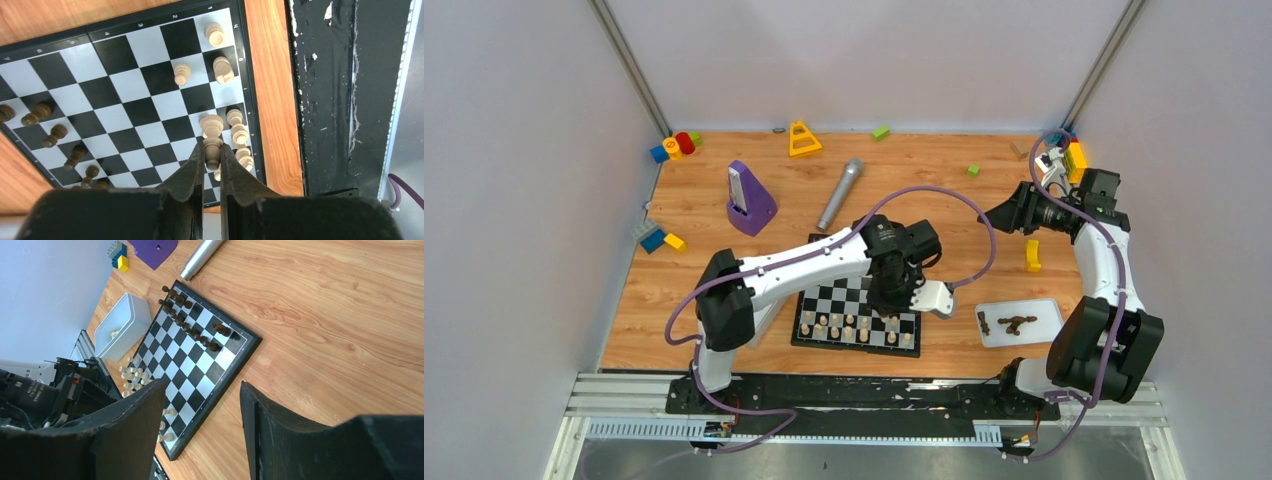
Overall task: Set up the chess pieces on the board
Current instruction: Place the chess piece on the chessboard.
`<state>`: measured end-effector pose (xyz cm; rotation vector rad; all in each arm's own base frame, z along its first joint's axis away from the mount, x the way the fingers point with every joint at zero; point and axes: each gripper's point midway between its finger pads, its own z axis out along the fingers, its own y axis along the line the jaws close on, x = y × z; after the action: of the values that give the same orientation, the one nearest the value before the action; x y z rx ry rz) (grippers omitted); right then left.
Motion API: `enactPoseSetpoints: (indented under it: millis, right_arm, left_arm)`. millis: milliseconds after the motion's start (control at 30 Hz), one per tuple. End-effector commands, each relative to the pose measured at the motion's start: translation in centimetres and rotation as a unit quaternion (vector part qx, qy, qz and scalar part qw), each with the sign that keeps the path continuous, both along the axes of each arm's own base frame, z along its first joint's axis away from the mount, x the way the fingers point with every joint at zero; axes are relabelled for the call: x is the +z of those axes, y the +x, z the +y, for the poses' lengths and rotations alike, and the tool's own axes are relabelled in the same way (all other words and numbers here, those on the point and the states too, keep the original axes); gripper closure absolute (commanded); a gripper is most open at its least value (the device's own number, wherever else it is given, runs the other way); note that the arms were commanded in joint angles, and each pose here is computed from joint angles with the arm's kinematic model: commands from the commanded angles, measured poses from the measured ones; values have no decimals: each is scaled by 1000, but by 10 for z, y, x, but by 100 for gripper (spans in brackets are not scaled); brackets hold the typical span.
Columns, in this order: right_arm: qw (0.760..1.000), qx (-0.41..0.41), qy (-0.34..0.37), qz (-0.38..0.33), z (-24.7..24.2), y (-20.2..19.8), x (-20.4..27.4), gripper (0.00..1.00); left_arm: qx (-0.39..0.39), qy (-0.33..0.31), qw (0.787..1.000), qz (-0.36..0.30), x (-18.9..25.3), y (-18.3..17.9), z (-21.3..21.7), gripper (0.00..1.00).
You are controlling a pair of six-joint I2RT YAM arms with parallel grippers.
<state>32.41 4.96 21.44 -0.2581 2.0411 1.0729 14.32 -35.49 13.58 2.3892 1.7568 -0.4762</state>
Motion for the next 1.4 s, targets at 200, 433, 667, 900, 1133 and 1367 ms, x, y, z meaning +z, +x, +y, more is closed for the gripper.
enactPoseSetpoints:
  millis: [200,433,667,900,1133,1367]
  right_arm:
    - [1000,3,-3,-30,-1,5,19,42]
    - [1000,3,-4,-30,-1,5,19,42]
    - [1000,3,-3,-29,-1,5,18,42]
    - [1000,4,-1,-27,-1,5,18,42]
    - [1000,6,1,-26,-1,5,17,42]
    - [1000,6,1,-26,-1,5,17,42]
  left_arm:
    - [20,22,1000,7,-38,-11,-8,93]
    - [19,39,999,23,-52,-22,-6,92]
    - [21,53,998,20,-63,-23,-3,91]
    - [22,68,997,15,-72,-23,2,91]
    - [23,67,997,9,-73,-21,0,90]
    - [24,72,997,9,-76,-22,2,81]
